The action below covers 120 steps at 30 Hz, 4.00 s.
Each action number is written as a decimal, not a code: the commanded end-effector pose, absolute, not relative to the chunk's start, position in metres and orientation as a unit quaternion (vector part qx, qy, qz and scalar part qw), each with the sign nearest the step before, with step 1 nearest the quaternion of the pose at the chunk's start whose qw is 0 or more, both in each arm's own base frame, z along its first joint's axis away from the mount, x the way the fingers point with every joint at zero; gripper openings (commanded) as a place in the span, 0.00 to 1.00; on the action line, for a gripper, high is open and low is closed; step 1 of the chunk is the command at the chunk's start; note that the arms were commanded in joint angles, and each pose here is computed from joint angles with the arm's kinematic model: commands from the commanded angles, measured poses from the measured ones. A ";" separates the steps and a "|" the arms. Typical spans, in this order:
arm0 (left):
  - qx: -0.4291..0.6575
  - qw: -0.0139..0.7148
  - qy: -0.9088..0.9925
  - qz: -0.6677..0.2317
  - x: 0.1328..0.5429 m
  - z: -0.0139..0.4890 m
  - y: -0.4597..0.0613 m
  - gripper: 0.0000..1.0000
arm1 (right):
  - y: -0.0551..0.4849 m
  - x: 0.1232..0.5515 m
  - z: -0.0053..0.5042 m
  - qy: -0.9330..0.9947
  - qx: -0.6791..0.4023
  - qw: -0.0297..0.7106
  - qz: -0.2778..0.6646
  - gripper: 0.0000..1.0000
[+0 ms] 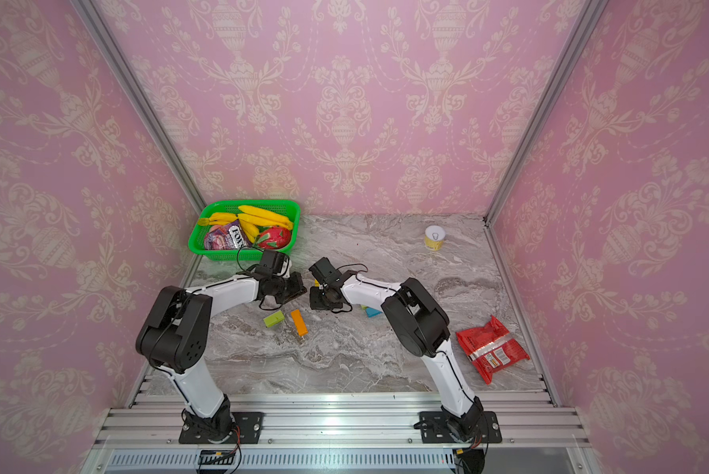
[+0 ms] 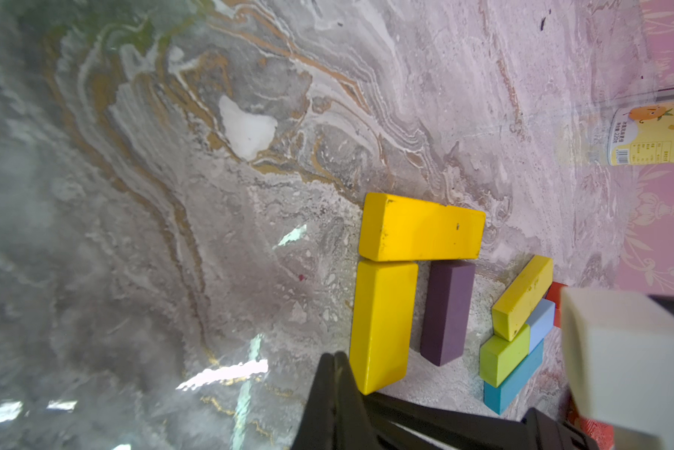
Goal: Assemble the letter p with building blocks
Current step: Assemble the building block at the center of the board, then pick up the building block from the center of the board.
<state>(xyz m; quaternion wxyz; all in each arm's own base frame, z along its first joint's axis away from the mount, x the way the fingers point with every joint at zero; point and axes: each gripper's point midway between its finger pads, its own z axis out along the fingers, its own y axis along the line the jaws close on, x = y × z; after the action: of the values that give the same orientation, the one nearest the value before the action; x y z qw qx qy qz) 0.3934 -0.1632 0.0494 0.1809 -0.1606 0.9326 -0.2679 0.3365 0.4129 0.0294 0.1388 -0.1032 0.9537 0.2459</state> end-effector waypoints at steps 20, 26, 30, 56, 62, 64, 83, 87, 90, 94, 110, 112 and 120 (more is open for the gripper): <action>-0.340 0.310 0.845 -0.273 0.355 0.149 -0.019 0.88 | 0.463 0.285 0.098 0.786 -0.563 0.185 0.175 1.00; -0.388 0.334 0.817 -0.264 0.336 0.163 0.023 0.94 | 0.479 0.279 0.070 0.729 -0.646 0.173 0.146 1.00; -0.408 0.336 0.805 -0.270 0.332 0.167 0.038 0.94 | 0.498 0.273 0.068 0.706 -0.664 0.194 0.153 1.00; -0.426 0.327 0.798 -0.272 0.329 0.163 0.064 0.93 | 0.538 0.288 0.017 0.707 -0.672 0.185 0.123 0.98; -0.422 0.326 0.799 -0.277 0.330 0.163 0.062 0.93 | 0.521 0.289 -0.002 0.714 -0.677 0.157 0.088 1.00; -0.421 0.324 0.801 -0.277 0.329 0.162 0.061 0.93 | 0.515 0.288 -0.003 0.715 -0.678 0.150 0.078 0.97; -0.413 0.301 0.809 -0.292 0.327 0.142 0.051 0.92 | 0.491 0.285 -0.014 0.740 -0.658 0.131 0.049 0.29; -0.412 0.293 0.809 -0.300 0.330 0.139 0.049 0.92 | 0.492 0.287 -0.007 0.740 -0.656 0.141 0.048 0.14; -0.411 0.288 0.810 -0.304 0.334 0.136 0.048 0.92 | 0.495 0.291 0.002 0.736 -0.657 0.158 0.045 0.14; -0.409 0.272 0.812 -0.314 0.341 0.127 0.045 0.92 | 0.498 0.297 0.020 0.730 -0.657 0.183 0.043 0.13; -0.356 0.235 0.846 -0.320 0.373 0.103 -0.013 0.92 | 0.487 0.300 0.083 0.722 -0.647 0.243 0.044 0.12; -0.354 0.232 0.849 -0.317 0.372 0.099 -0.017 0.92 | 0.485 0.296 0.092 0.720 -0.647 0.245 0.050 0.12; -0.351 0.225 0.851 -0.319 0.373 0.091 -0.024 0.93 | 0.451 0.288 0.117 0.726 -0.638 0.255 0.035 0.13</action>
<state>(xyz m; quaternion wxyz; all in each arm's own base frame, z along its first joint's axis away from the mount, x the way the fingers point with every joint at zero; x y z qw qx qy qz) 0.3709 -0.0212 0.0943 0.2252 -0.3474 0.8515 -0.3219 0.2849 0.4681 0.1050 0.2486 -0.6404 0.7249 0.0507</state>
